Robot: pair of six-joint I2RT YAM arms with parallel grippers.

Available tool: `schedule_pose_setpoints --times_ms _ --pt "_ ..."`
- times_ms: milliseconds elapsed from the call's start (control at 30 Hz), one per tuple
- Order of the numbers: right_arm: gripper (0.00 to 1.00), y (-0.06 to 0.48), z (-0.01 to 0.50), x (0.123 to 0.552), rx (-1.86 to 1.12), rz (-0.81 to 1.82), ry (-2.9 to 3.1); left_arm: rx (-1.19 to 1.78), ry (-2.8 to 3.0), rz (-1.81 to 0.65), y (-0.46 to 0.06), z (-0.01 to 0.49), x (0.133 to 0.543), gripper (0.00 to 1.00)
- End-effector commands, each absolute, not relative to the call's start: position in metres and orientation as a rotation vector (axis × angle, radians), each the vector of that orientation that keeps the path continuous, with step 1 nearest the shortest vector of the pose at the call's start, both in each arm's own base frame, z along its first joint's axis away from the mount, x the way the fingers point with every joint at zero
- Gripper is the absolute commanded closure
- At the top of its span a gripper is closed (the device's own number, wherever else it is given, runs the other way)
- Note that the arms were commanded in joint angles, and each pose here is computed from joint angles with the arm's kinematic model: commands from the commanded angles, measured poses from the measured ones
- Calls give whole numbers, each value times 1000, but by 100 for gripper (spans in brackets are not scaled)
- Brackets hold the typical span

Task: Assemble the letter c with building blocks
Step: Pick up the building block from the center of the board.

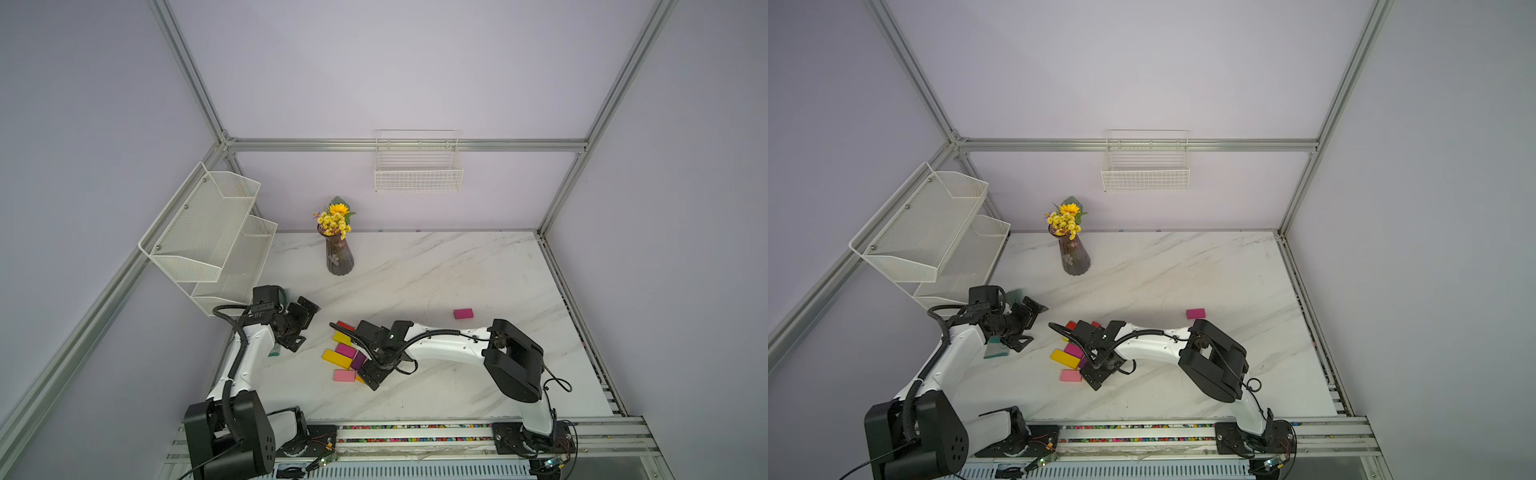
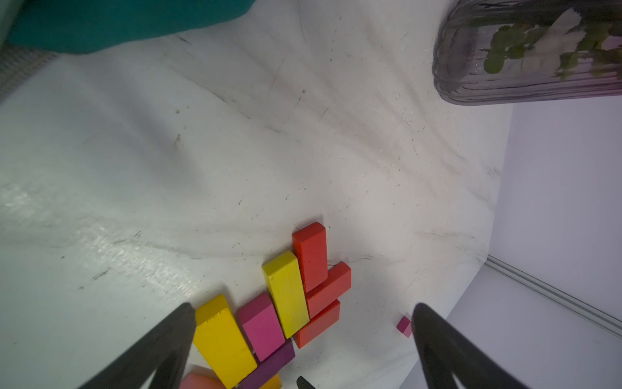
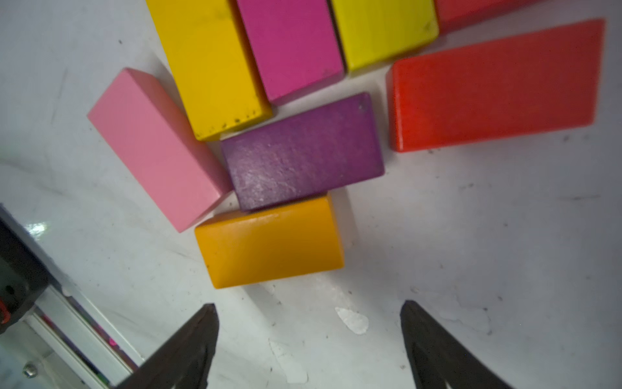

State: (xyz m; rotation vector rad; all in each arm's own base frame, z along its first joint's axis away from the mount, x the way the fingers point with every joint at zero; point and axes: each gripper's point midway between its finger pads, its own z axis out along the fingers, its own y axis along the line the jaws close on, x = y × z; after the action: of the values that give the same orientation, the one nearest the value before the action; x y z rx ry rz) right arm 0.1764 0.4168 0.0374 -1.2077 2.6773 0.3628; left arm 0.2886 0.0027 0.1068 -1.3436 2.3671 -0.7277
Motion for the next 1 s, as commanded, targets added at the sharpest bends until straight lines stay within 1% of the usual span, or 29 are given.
schedule_pose_setpoints --times_ms 0,333,500,833,967 --pt "13 432 38 180 -1232 369 2626 -1334 2352 -778 0 115 287 0" --pt "14 446 25 184 -1266 341 2622 -1352 2333 -783 7 113 283 0" --pt "18 444 22 181 -1293 320 2621 -1350 2331 -792 6 114 283 0" --pt "21 439 24 174 -1351 247 2580 -1343 2331 -802 6 114 283 0" --pt "27 441 22 172 -1359 239 2579 -1342 2333 -810 5 114 283 0"
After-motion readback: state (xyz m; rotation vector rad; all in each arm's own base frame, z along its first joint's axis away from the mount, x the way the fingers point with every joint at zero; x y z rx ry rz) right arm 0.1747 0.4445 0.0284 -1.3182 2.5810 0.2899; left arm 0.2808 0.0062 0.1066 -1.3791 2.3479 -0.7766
